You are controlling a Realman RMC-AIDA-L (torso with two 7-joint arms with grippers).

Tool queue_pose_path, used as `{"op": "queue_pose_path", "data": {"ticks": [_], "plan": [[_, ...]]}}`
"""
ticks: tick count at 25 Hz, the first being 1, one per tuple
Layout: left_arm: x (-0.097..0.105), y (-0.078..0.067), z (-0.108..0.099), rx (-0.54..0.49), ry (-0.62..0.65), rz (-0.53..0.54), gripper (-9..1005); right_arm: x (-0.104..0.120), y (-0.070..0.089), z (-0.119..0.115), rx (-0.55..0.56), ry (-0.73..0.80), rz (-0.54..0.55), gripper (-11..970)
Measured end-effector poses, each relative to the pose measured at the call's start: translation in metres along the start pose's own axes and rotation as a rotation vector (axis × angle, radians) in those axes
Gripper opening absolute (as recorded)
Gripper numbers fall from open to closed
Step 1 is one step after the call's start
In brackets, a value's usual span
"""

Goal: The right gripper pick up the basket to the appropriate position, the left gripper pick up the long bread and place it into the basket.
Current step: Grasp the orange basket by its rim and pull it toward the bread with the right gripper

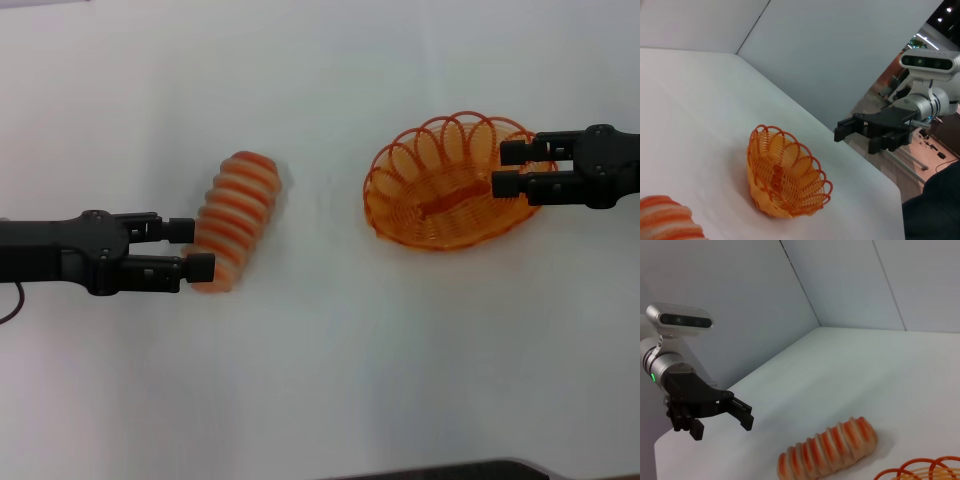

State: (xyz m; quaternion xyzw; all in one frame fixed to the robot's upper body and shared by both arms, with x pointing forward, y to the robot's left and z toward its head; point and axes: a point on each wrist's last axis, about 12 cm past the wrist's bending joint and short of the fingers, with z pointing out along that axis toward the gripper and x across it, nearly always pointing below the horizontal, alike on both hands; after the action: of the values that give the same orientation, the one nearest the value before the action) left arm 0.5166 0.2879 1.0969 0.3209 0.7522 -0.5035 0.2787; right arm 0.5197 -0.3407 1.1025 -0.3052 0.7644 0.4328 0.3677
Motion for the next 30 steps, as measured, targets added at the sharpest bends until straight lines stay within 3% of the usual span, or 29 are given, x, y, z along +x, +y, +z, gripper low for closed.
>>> {"op": "queue_pose_path", "data": {"ticks": [16,24,30], "plan": [[-0.001,0.0,0.0,0.001,-0.002,0.0,860,-0.002,-0.002,0.0,0.014,-0.011,0.01,667],[-0.001,0.001,0.0,-0.005,-0.008,0.001,859,-0.032,-0.029,-0.012,0.222,-0.206,0.147,663],[-0.002,0.001,0.0,-0.009,-0.013,0.003,859,-0.066,-0.055,-0.009,0.391,-0.026,0.224,661]]}}
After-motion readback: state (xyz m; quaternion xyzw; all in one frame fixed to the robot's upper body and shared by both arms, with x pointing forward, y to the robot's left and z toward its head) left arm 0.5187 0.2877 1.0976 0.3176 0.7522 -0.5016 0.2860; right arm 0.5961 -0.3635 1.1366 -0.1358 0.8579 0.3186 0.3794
